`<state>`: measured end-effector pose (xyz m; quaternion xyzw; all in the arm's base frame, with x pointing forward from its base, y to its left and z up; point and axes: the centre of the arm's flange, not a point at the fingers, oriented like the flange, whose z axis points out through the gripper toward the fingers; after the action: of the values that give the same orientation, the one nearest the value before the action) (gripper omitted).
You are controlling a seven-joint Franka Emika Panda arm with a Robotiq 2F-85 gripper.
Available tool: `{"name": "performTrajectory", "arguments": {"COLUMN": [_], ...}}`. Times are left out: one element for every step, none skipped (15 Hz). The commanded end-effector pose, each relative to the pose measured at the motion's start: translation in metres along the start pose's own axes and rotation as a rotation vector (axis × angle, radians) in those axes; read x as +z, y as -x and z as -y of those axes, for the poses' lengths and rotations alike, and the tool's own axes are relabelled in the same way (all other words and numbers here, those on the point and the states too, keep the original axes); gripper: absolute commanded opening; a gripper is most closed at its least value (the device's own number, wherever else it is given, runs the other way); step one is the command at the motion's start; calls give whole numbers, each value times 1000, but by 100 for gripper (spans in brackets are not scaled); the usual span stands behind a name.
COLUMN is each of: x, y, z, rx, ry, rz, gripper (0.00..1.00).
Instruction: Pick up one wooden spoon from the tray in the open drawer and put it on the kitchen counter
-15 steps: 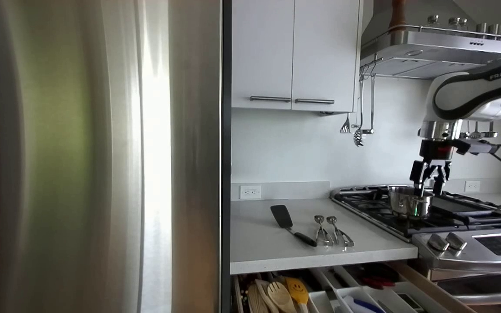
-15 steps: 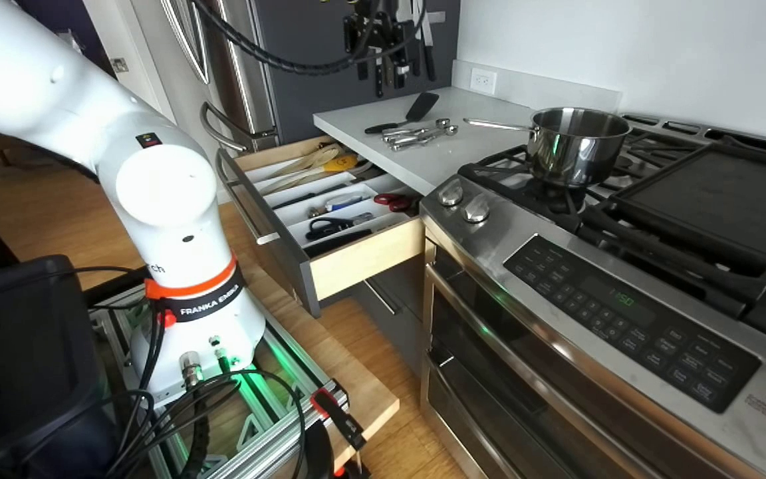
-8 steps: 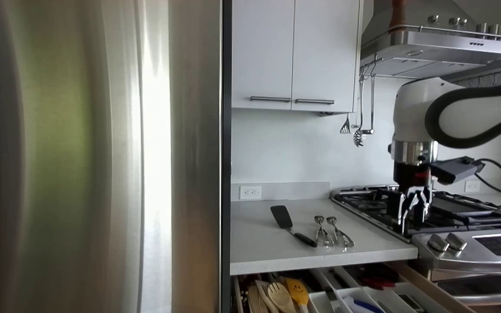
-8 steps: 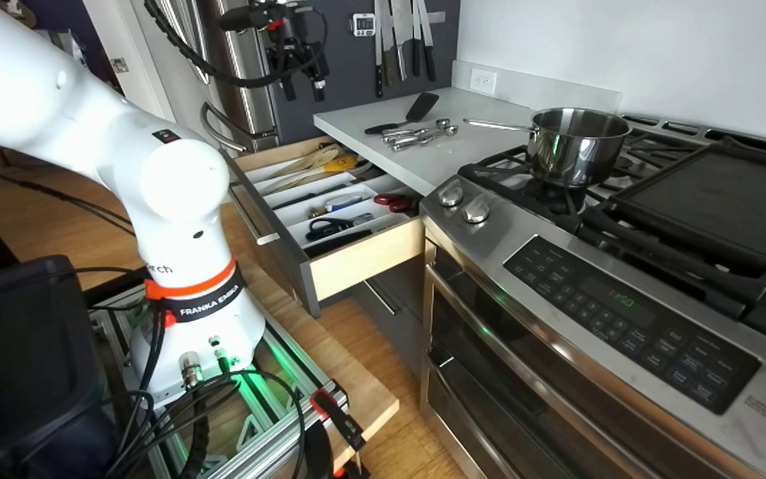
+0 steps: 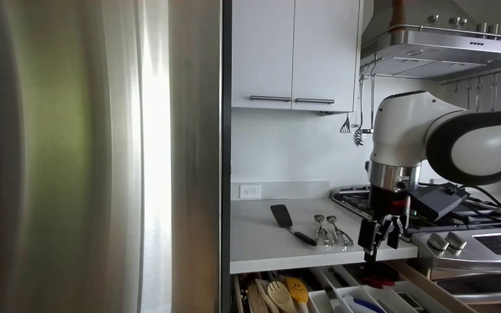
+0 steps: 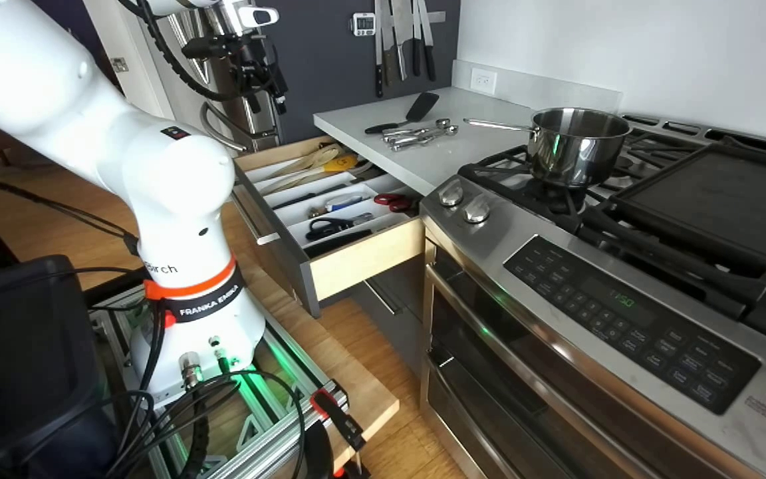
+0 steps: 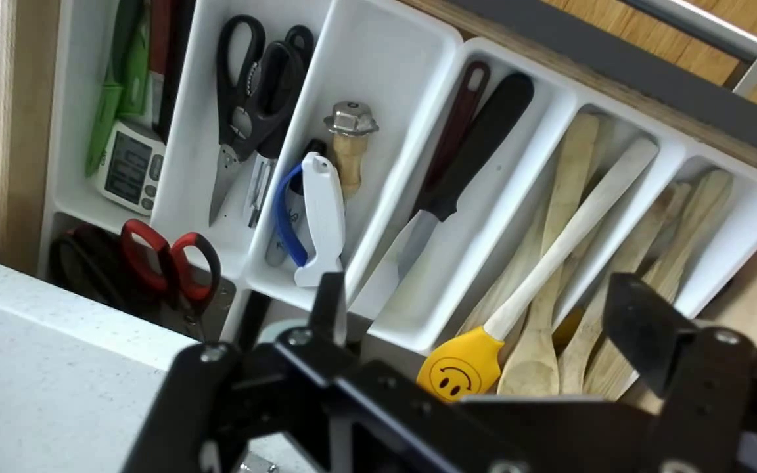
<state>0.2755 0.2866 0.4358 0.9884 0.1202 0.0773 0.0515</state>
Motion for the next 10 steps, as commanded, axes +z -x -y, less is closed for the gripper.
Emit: {"name": "performTrajectory", "arguments": {"x": [0, -1, 6, 16, 26, 34, 46, 55, 64, 76], "y": [-1, -2, -12, -24, -35, -44, -55, -64, -70, -81], "z": [-1, -1, 4, 14, 26, 39, 53, 63, 71, 77], "rx": [3, 3, 14, -1, -2, -11, -23, -29, -28, -8], "ry": [-2, -4, -26, -41, -72, -94, -124, -175, -219, -267], "rz": [1, 1, 5, 14, 8, 9, 12, 21, 29, 37], "gripper": [100, 100, 100, 100, 100, 100, 100, 100, 100, 100]}}
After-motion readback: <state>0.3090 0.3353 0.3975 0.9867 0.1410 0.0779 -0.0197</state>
